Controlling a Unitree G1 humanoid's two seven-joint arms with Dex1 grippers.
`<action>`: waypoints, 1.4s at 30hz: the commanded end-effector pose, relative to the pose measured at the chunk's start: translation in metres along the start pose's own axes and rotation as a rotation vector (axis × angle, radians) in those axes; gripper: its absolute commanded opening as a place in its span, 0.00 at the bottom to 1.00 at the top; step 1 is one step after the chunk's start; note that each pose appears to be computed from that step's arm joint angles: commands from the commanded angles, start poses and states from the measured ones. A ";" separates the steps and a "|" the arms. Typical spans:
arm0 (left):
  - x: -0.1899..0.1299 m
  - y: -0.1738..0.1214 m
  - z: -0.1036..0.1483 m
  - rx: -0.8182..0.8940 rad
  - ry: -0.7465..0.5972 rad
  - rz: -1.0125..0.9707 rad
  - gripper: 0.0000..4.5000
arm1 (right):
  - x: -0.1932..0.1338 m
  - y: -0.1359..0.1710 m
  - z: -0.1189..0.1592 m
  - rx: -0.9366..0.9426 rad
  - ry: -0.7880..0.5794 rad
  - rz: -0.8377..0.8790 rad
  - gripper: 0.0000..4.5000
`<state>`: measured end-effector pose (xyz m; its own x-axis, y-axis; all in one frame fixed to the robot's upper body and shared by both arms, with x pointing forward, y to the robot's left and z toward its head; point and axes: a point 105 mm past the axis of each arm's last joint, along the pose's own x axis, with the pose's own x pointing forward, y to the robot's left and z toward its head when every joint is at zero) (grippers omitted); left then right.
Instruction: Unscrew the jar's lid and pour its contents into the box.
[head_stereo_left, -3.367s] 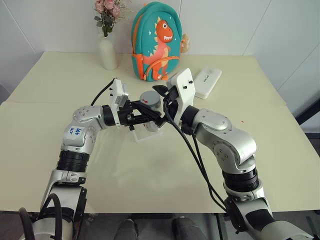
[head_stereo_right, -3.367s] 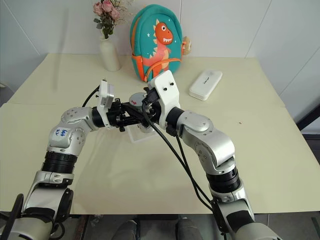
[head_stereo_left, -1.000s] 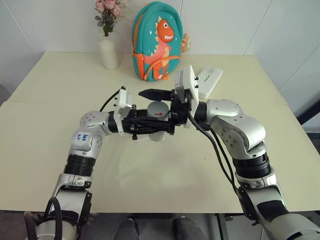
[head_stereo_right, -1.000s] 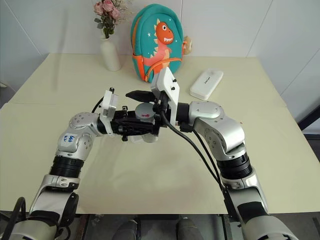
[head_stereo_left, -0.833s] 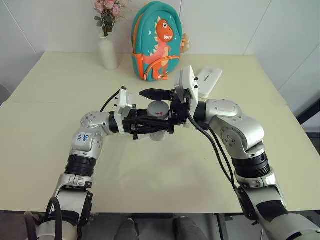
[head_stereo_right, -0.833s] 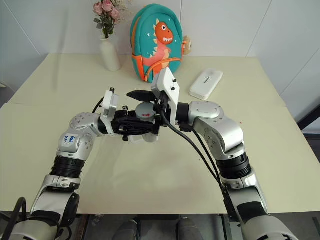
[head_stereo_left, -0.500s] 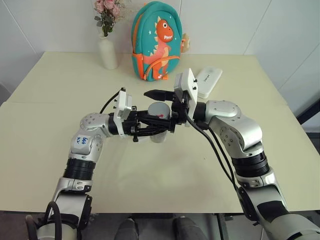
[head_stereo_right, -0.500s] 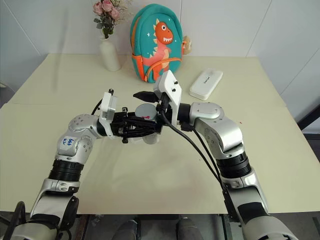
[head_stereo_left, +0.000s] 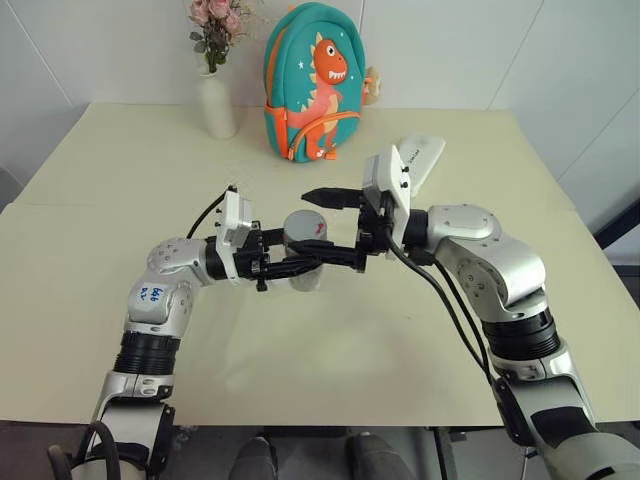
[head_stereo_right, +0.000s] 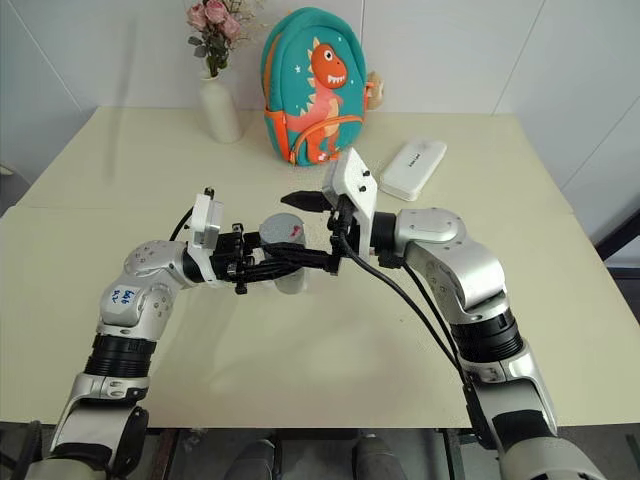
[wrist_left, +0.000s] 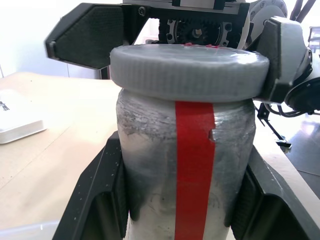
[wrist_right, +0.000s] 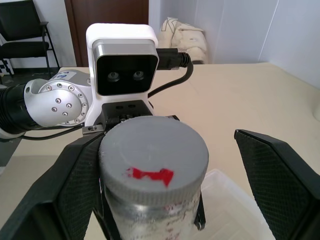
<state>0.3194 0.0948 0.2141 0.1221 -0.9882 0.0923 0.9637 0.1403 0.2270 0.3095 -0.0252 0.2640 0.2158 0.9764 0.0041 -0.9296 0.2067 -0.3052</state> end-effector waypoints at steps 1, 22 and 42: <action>-0.002 -0.006 0.013 0.057 -0.033 -0.035 0.45 | -0.023 -0.013 0.013 -0.033 -0.016 -0.106 0.95; 0.013 0.008 0.010 0.075 -0.078 -0.103 0.45 | -0.003 0.014 0.031 0.055 -0.141 -0.001 0.95; 0.018 0.004 0.011 0.091 -0.073 -0.149 0.45 | 0.019 -0.008 0.020 -0.007 -0.098 -0.046 0.95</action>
<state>0.3290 0.0798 0.2228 -0.0082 -0.9912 0.1319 0.9561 0.0309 0.2913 0.3164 -0.0024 0.2689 0.2207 0.9727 0.0712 -0.9372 0.2317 -0.2608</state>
